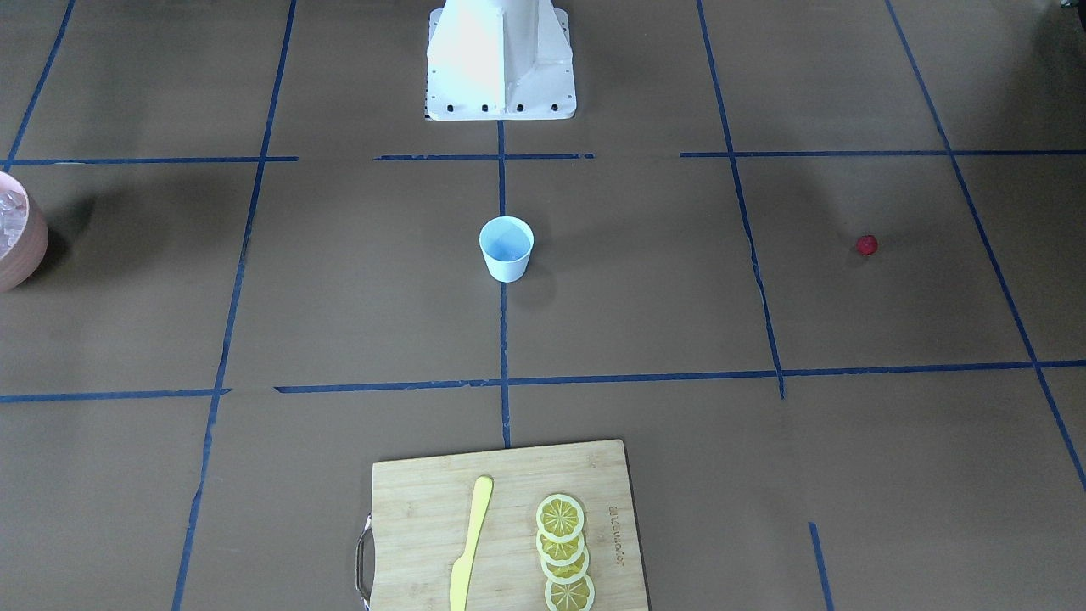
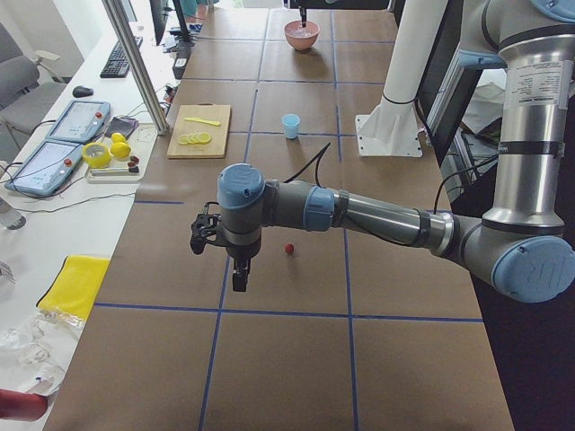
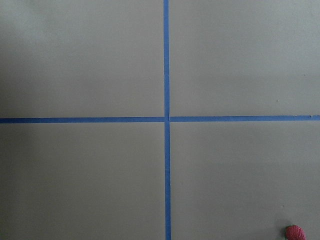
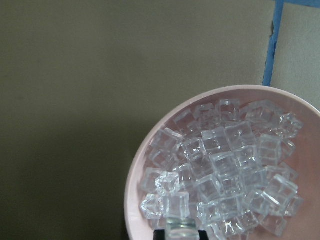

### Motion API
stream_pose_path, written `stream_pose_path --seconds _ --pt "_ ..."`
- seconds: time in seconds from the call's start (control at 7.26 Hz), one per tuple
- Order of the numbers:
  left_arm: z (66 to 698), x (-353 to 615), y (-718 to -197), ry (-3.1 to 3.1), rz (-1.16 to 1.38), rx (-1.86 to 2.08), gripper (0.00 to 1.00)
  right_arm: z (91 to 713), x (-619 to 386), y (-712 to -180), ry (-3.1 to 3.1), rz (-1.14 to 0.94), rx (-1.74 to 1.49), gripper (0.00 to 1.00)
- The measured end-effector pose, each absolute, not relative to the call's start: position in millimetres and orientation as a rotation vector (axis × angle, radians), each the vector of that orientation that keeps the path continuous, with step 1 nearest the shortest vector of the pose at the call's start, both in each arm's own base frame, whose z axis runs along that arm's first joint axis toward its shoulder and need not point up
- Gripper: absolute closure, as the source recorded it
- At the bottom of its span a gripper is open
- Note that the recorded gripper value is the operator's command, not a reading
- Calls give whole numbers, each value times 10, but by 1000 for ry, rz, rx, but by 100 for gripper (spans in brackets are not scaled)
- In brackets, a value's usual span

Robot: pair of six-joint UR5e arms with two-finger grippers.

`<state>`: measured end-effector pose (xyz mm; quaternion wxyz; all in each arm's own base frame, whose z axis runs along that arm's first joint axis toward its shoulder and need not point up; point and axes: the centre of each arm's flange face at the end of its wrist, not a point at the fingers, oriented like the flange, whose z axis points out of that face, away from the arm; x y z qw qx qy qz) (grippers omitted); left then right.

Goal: Put ice and strawberries in cup
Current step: 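Carry the ice cube with the right gripper over the white cup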

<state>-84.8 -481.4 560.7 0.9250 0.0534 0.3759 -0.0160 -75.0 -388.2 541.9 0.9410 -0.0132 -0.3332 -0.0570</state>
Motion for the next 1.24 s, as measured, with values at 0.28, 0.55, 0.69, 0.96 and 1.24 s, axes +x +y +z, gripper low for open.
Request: stream_pose_path --seconds 0.28,0.55,0.69,0.96,1.24 --pt "5626 -842 -4799 772 -33 106 0 4655 -827 -4178 -705 -108 20 100" --pt "5639 -840 -4788 772 -32 104 0 3921 -1416 -4462 -745 -121 38 100" --pt "5642 -837 -4787 772 -32 104 0 3512 -1950 -4493 -773 -118 28 100" --pt "5648 -817 -4791 773 -28 102 0 2684 -3158 -4400 -804 -66 9 100" --pt "5657 -800 -4795 773 -25 100 0 1956 -4252 -4209 -818 7 -4 100"
